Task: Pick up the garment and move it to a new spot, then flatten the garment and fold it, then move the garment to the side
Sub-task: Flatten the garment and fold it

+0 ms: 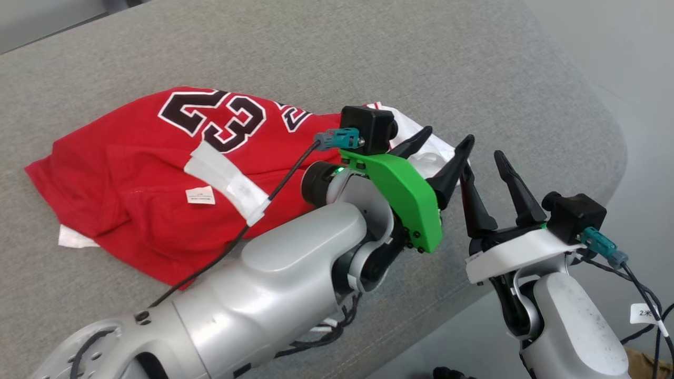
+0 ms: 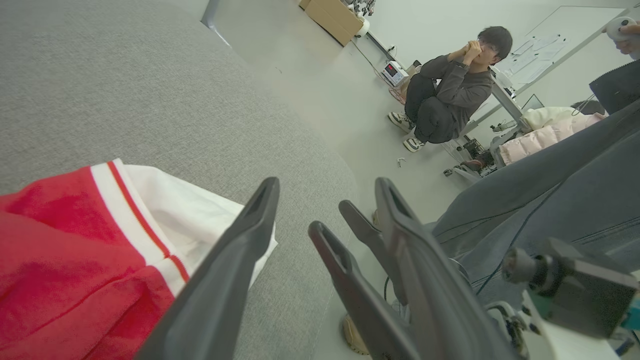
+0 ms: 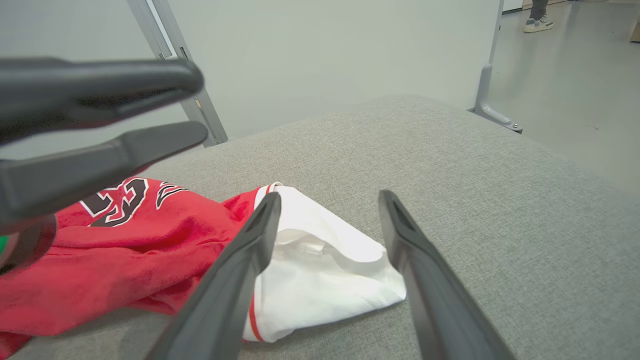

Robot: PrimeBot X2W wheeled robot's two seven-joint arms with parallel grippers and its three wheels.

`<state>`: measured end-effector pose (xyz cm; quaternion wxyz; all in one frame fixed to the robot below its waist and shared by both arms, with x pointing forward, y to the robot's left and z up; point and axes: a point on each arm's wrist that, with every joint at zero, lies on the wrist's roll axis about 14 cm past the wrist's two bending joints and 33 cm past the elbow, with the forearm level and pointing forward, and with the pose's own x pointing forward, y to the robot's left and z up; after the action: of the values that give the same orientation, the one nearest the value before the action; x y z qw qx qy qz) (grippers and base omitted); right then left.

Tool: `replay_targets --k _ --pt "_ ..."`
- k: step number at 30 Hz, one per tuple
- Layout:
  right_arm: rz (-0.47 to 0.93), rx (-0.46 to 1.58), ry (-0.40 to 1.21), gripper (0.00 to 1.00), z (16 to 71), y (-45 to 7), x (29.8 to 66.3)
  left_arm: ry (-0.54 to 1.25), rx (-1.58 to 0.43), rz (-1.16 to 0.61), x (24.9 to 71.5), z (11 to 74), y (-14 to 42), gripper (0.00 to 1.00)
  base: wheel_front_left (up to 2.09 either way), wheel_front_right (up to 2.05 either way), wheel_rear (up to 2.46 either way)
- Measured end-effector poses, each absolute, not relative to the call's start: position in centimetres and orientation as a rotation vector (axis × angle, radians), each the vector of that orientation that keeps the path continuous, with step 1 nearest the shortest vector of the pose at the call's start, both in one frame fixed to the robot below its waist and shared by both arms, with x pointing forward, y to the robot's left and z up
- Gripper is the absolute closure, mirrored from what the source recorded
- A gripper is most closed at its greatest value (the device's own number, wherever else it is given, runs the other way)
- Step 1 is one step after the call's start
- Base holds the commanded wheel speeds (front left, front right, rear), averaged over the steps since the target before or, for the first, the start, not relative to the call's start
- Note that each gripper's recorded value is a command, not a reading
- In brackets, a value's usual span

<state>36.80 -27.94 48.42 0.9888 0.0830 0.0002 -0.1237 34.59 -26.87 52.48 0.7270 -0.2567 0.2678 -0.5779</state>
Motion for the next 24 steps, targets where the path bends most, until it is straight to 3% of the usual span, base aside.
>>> replay_targets --k 4,10,16,24 --pt "-0.217 0.15 0.009 0.0 48.0 -27.0 37.4 0.492 -0.524 -1.127 39.1 51.0 -22.8 0.0 0.0 0.0 0.0" --pt "-0.161 0.134 0.02 0.0 47.4 -25.3 38.2 0.474 -0.429 -0.786 45.5 46.3 -12.1 0.0 0.0 0.0 0.0" --pt "-0.076 0.136 0.014 0.0 47.5 -22.5 39.6 0.504 -0.332 -0.573 46.9 43.6 -3.3 0.0 0.0 0.0 0.0" --pt "0.02 0.153 0.001 0.0 48.0 -19.3 40.7 0.529 -0.321 -0.466 47.3 43.5 0.5 0.0 0.0 0.0 0.0"
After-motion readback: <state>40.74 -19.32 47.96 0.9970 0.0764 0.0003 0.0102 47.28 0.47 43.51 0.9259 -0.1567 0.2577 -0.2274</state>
